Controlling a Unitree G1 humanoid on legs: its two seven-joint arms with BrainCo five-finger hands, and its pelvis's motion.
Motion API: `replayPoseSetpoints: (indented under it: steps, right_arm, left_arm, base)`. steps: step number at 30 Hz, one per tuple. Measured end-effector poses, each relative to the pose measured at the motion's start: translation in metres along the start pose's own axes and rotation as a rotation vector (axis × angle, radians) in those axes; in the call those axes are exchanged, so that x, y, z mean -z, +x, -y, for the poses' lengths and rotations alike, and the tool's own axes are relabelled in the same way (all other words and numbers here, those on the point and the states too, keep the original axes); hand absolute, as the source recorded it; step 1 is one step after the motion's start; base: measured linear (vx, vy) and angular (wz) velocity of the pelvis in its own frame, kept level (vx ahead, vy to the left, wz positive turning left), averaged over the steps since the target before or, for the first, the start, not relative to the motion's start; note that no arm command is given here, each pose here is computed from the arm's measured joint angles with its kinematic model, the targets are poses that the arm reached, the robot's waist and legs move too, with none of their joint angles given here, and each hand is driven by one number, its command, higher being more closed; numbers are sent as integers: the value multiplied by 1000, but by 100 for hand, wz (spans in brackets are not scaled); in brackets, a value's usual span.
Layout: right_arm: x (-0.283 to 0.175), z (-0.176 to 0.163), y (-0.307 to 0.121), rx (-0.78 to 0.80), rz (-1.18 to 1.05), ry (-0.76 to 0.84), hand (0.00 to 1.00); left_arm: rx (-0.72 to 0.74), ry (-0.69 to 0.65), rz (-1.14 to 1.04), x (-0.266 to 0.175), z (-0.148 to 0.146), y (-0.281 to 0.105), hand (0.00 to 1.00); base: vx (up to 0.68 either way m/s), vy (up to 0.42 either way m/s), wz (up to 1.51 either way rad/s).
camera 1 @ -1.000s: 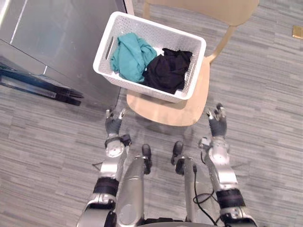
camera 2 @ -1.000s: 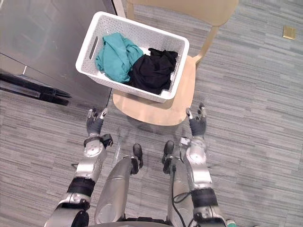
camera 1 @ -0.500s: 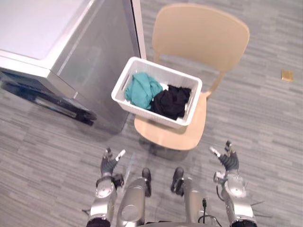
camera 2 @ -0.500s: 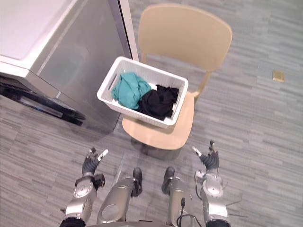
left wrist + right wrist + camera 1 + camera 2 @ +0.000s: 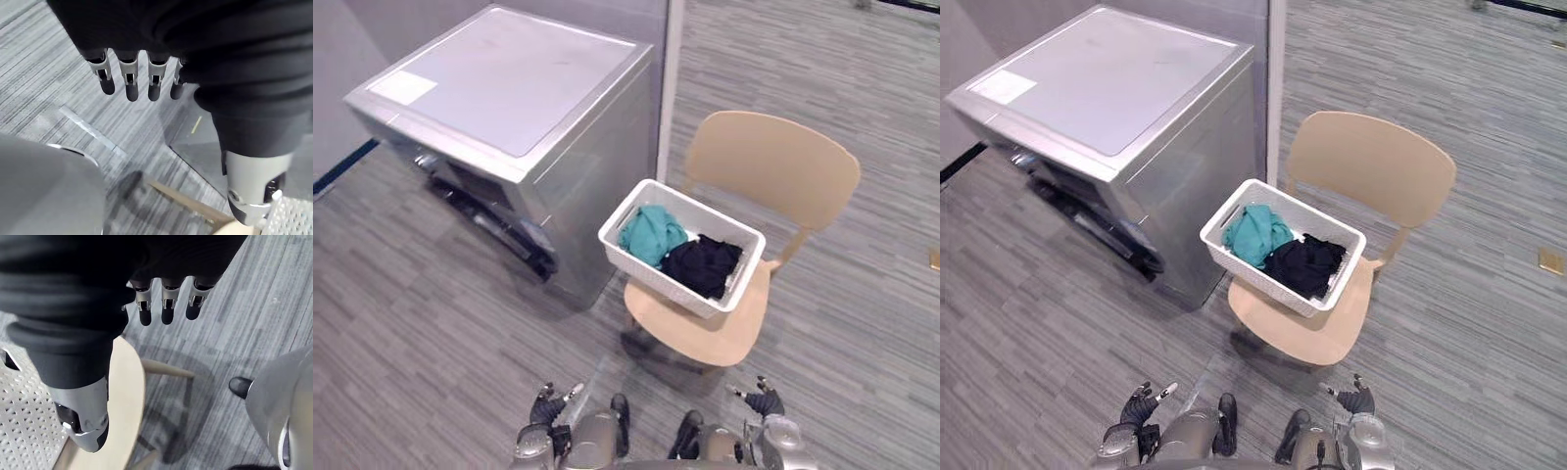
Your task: Pick up the laundry basket with both hands and put the clothes into the washing machine.
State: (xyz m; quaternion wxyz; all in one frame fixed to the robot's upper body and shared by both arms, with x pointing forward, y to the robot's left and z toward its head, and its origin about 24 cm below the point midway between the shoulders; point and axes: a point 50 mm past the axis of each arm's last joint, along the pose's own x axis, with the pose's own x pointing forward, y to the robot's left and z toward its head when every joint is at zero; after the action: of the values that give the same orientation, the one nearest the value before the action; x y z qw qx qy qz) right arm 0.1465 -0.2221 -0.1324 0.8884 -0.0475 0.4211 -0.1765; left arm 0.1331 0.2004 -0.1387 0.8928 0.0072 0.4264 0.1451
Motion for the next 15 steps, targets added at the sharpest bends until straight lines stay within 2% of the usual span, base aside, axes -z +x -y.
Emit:
replayPoseSetpoints:
  steps: [3,6,9,13,15]
  right_arm:
    - [-2,12,4,25,-7,-27,0]
    - [3,29,5,63,-36,-59,0]
    - [14,19,3,36,-83,-47,0]
    - [-13,-4,10,-25,-30,-65,0]
    - [-25,-11,11,-44,15,-82,0]
  left_arm:
    - [-30,-5,-17,0,-3,2,0]
    - [-22,6,-44,8,1,0,0]
    - [-36,52,-18,-3,-6,6,0]
    - [-34,107,-18,-1,-9,5,0]
    - [-44,154,-9,-4,-17,6,0]
  base:
    - [-4,331,46]
    - [116,563,60]
    - [214,532,64]
    - [314,511,22]
    - [278,235,45]
